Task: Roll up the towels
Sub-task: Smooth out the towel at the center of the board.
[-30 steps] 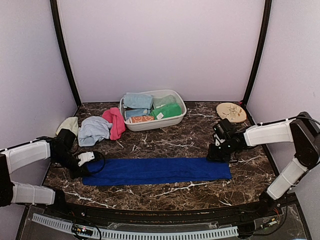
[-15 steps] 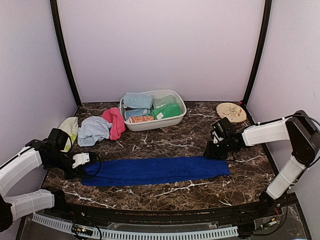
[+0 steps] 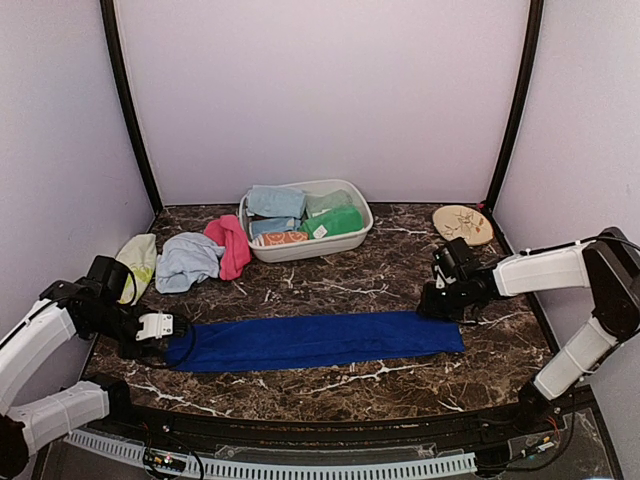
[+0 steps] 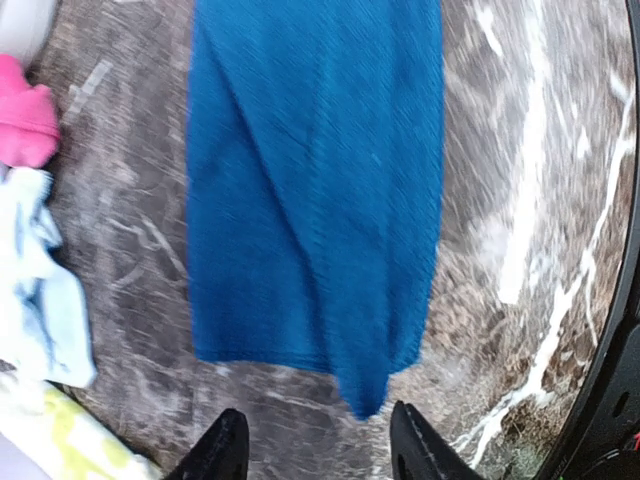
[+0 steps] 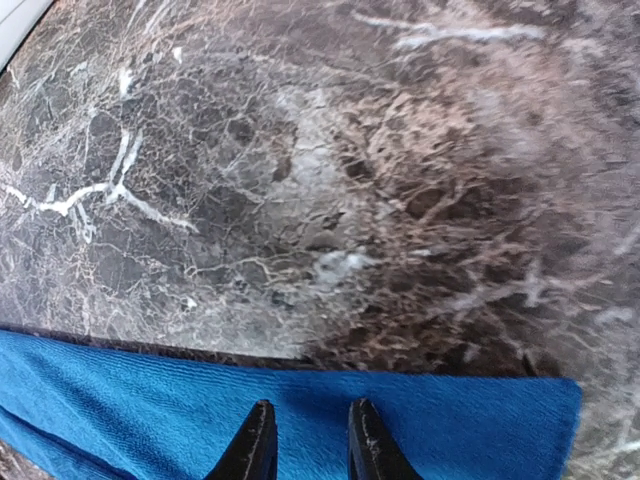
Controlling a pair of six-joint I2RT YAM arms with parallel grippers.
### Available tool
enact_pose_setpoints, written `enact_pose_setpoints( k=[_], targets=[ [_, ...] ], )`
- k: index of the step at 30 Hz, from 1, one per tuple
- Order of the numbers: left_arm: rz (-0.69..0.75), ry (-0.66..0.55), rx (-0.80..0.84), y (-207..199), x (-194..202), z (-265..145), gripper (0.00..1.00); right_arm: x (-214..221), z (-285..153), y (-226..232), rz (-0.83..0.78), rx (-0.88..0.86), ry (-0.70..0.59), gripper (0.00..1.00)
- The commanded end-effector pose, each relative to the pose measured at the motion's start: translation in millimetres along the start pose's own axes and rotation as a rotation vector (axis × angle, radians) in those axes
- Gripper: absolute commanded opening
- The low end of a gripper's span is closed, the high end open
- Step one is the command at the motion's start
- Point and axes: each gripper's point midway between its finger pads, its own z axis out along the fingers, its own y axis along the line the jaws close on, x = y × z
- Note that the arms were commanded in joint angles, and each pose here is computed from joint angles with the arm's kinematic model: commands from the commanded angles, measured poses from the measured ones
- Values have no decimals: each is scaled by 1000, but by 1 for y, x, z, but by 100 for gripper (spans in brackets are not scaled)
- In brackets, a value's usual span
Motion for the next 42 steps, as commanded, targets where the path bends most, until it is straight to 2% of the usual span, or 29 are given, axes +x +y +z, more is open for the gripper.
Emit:
enact_pose_setpoints(
  k=[1,5,9,12,18,27,39,42],
  targets=[
    [-124,-155,-44,43,-44,-30,52,-7,-22,15,-56,26,-71,25],
    [-301,-229,33,78,-70,-29,53,-8,-35,53,-138,4,-108,26],
    [-400,-249,66,105,-77,-1,51,12,-31,109,-217,-90,-83,26],
    [-421,-241,90,112,-80,22,46,43,-12,149,-300,-133,-22,26],
    [-340,-190,133,97,-101,61,42,95,14,207,-440,-199,54,26],
    [-291,21,110,74,-54,102,38,130,20,195,-459,-184,111,25],
    [-262,79,72,71,-38,106,38,161,-22,147,-460,-153,149,25],
    [-274,78,61,75,-40,102,40,146,-36,140,-443,-137,109,33]
  ],
)
